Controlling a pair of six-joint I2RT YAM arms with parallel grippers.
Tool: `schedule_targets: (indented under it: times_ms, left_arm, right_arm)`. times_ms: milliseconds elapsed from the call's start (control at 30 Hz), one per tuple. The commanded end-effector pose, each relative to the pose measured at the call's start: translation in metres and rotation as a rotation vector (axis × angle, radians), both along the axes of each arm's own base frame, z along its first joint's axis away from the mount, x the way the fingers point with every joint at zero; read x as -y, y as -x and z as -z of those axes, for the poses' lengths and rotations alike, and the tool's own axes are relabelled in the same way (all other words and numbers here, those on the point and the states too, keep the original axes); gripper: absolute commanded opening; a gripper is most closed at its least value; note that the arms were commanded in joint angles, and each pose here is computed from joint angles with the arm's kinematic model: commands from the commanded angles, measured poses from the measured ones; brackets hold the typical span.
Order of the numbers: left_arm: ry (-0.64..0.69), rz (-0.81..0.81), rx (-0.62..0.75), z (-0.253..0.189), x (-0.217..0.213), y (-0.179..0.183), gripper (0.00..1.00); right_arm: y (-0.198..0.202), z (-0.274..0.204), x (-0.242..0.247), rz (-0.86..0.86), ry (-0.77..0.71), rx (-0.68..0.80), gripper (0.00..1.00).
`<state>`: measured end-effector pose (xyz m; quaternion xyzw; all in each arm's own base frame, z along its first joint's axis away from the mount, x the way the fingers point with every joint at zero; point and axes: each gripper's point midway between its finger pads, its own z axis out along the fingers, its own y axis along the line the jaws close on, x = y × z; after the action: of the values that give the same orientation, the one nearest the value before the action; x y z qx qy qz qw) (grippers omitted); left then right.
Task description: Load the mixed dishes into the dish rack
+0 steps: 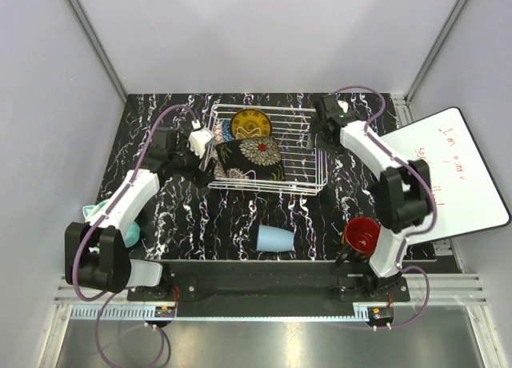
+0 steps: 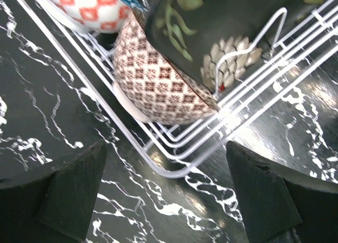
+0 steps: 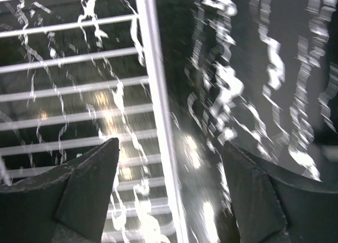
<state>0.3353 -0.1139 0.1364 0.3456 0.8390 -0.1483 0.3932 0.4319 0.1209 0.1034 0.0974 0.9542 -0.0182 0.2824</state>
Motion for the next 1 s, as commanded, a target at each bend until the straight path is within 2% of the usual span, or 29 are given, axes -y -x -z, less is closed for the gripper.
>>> schedule_targets:
  times_ms: [0,33,67,133,167,267,400,500,700,967]
  left_arm:
    - [0.009,-0.007,0.034,-0.025,-0.003,0.0,0.99]
    - [0.005,-0.009,0.044,-0.031,-0.005,-0.002,0.99]
    - [-0.004,-0.009,0.044,-0.036,-0.008,-0.002,0.99]
    - [-0.014,-0.019,0.093,-0.06,-0.013,-0.011,0.99]
    - [-0.032,-0.011,0.106,-0.066,-0.015,-0.01,0.99]
    - [-0.046,-0.006,0.216,-0.098,-0.02,-0.013,0.99]
    - [-0.037,-0.012,0.283,-0.112,-0.02,-0.012,0.99]
    - [-0.024,-0.016,0.283,-0.112,-0.019,-0.011,0.99]
    - [-0.01,-0.008,0.304,-0.111,-0.016,-0.01,0.99]
    - [-0.004,0.008,0.321,-0.109,-0.015,-0.005,0.99]
  right_arm:
    - [0.032,-0.084,0.026,0.06,0.013,0.154,0.88]
    - [0.045,-0.081,0.029,0.06,0.012,0.133,0.88]
    - [0.058,-0.099,0.03,0.062,-0.022,0.167,0.88]
    - [0.091,-0.094,0.034,0.057,-0.039,0.109,0.87]
    - [0.109,-0.109,0.03,0.056,-0.109,0.127,0.86]
    - [0.165,-0.112,0.027,0.043,-0.205,0.042,0.82]
    - [0.231,-0.106,0.031,0.062,-0.269,-0.101,0.8]
    - [0.26,-0.102,0.027,0.064,-0.321,-0.178,0.79]
    - [0.301,-0.085,0.025,0.079,-0.363,-0.312,0.75]
    - [0.309,-0.052,0.019,0.117,-0.379,-0.404,0.7]
